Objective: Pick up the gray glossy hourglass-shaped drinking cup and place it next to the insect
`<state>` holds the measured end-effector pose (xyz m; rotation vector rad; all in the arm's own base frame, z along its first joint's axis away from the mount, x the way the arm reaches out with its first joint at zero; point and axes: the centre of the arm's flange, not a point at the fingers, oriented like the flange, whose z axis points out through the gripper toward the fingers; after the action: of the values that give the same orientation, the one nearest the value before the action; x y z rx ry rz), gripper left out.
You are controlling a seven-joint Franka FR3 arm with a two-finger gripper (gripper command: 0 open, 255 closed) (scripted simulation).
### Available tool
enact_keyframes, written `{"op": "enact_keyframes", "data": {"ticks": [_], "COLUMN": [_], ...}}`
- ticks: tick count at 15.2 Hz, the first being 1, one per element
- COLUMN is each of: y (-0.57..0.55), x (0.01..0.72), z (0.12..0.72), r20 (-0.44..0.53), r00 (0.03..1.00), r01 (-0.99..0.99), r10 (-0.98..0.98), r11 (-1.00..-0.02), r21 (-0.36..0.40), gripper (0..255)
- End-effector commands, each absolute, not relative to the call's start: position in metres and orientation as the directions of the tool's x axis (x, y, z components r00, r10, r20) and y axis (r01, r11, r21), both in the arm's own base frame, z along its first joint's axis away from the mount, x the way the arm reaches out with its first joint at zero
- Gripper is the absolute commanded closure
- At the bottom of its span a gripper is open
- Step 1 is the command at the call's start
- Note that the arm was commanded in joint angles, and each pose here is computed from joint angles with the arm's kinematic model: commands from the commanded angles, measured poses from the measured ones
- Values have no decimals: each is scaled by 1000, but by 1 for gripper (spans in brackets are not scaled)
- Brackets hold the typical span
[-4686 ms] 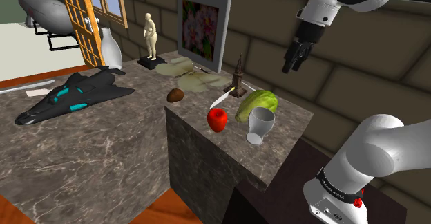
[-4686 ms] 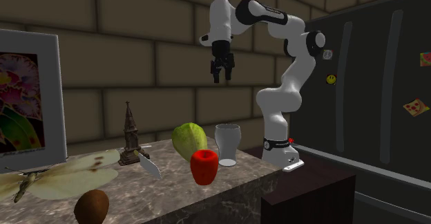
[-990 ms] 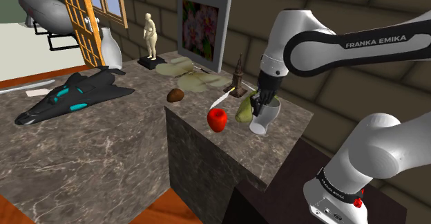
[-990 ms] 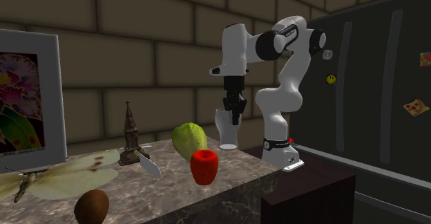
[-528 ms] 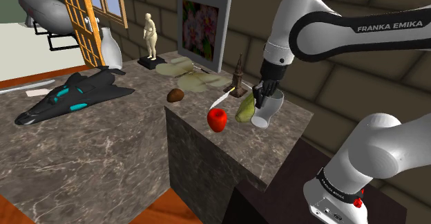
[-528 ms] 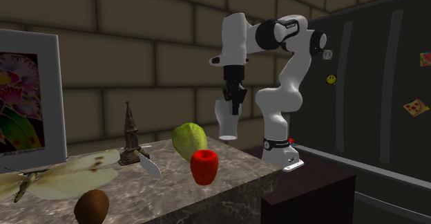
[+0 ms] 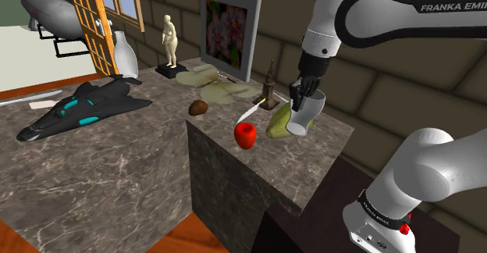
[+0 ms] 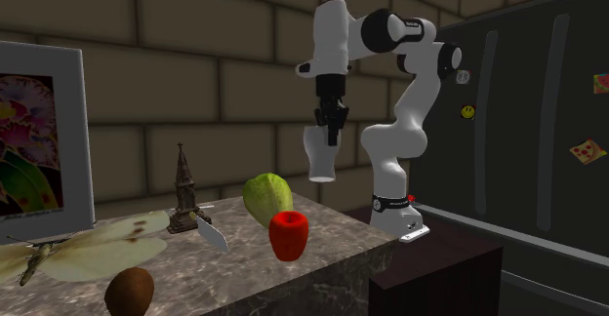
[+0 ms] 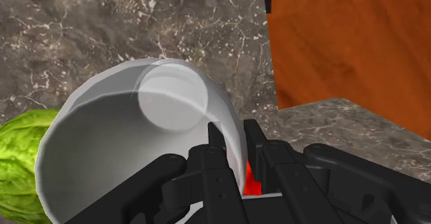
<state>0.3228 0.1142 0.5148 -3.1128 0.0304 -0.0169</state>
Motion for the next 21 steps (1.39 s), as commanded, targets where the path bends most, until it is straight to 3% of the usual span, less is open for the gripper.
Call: {"op": "enact_keyframes", "data": {"ticks": [1, 13, 21], "y": [114, 114, 145], "x": [323, 323, 424], "z": [526, 587, 588], "r20": [11, 11, 11], "r00": [1000, 1000, 1000], "r01": [-19, -19, -19], "r10": [-20, -20, -20], "r11": [-999, -999, -999], "r21": [-29, -29, -29], "gripper": [255, 255, 255]}}
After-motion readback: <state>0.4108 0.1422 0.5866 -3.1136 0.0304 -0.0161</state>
